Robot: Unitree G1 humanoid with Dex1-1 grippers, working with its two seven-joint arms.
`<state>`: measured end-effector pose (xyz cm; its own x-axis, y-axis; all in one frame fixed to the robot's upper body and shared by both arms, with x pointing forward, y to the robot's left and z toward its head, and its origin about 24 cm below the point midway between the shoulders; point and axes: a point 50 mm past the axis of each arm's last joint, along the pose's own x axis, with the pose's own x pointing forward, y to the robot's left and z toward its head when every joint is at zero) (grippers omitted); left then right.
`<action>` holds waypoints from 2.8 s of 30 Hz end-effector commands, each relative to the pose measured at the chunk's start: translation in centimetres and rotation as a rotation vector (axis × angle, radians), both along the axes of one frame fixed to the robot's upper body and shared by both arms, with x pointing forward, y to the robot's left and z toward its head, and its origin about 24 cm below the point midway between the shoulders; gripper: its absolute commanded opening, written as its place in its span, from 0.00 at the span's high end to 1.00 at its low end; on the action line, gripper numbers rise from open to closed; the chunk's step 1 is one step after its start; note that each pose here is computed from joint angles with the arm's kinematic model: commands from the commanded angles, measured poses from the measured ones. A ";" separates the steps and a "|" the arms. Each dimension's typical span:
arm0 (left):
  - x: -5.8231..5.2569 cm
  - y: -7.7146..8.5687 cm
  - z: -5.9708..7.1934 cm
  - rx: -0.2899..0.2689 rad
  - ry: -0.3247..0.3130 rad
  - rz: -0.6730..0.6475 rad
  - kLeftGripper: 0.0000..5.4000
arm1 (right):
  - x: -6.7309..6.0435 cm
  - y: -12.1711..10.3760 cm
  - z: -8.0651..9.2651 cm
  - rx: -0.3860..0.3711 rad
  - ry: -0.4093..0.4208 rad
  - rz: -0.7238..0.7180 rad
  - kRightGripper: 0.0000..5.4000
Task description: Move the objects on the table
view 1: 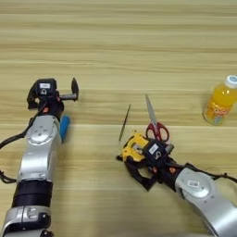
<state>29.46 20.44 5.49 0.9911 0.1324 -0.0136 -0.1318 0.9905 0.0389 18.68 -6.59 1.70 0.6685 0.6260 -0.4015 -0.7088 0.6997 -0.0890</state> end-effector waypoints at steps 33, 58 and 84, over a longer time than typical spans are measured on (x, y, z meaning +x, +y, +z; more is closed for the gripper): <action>0.4 -1.0 0.2 0.023 -0.055 -0.108 0.00 | 1.8 -0.5 4.8 0.286 -0.256 -0.022 0.01; 0.4 -3.3 -1.8 0.077 -0.076 -0.162 0.00 | 7.8 -6.7 2.9 0.299 -0.328 -0.457 0.01; -1.2 -4.8 -1.9 0.077 -0.260 -0.153 0.00 | 8.1 -7.4 0.9 0.303 -0.394 -0.461 0.01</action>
